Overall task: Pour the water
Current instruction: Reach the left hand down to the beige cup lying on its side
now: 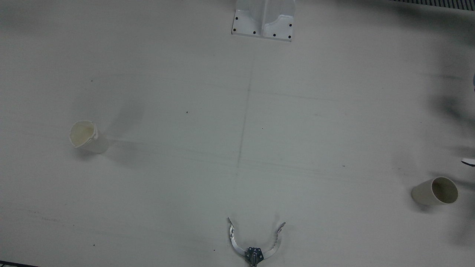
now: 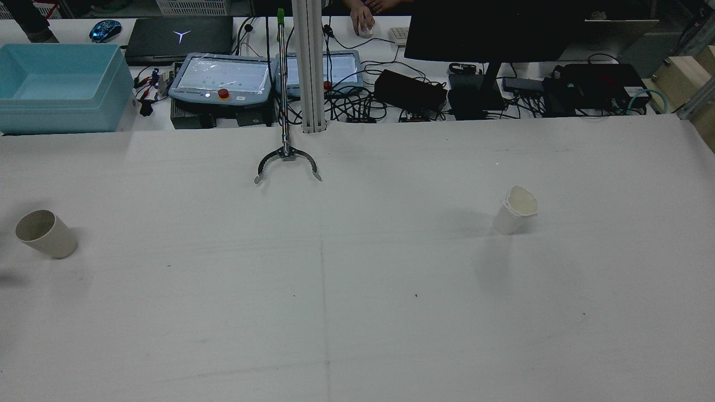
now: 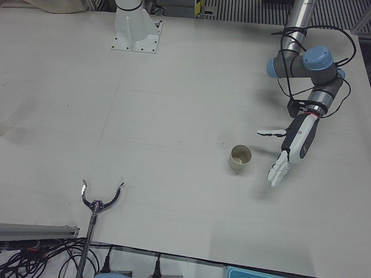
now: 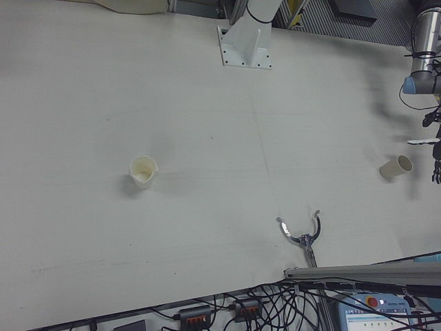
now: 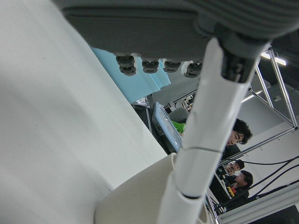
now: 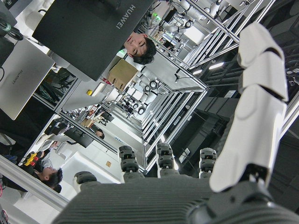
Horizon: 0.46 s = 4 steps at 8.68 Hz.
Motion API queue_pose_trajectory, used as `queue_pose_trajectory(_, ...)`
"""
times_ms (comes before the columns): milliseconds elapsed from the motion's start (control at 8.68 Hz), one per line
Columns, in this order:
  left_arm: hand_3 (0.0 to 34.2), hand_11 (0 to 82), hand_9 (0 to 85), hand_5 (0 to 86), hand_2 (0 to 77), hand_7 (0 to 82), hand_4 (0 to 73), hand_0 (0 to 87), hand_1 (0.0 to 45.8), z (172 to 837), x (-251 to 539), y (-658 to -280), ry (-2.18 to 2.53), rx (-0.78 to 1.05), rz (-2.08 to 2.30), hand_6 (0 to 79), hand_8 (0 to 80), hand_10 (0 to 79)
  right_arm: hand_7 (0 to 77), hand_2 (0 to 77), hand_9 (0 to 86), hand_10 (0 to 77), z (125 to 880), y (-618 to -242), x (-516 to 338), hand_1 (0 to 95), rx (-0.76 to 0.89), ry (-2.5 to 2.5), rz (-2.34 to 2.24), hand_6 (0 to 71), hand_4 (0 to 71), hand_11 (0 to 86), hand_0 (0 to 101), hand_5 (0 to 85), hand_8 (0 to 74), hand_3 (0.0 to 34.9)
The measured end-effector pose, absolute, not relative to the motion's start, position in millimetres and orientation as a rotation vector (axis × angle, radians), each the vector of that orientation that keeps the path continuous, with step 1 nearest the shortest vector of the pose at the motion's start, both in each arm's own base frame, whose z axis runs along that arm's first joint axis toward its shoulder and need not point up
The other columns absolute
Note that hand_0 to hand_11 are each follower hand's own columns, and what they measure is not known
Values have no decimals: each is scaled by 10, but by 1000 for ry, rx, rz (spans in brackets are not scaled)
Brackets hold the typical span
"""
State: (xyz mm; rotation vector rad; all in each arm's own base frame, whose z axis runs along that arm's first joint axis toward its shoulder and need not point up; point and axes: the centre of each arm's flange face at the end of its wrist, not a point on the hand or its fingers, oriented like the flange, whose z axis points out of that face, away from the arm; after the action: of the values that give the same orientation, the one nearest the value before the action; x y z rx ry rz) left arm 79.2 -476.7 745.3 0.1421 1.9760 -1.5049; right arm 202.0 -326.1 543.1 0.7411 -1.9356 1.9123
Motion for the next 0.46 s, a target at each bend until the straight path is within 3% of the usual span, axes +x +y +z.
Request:
queue_pose_trajectory(115,0,87,11,0,5,16,93,840,360,7451,811,-4783,1983,187,-1459,11,54,27,87,153,98,5,5433,-3260,2021,180,742,-1934,1912,131,0,5,511,87,104,235)
queue_pose_trajectory(230,0,98,11,0,5,16,93,840,360,7433,839,-4809,1989,229,-1415,11,65,33,87,153,98,5,5434,-3258,2022,180,742,-1934,1913,131,0,5,511,87,104,235)
queue_pose_trajectory(346,18,87,11,0,5,16,71,804,322,7424,870,-4845,1989,254,-1389,5,33,33,93,147,98,5,5435,-3257,2023,191,742,-1934,1914,131,0,5,511,87,104,232)
queue_pose_trajectory(461,16,98,16,0,5,16,93,804,305,7491,945,-4879,1980,253,-1378,0,54,44,93,147,98,0,5429,-3260,2026,196,742,-1936,1914,131,0,5,511,87,104,236)
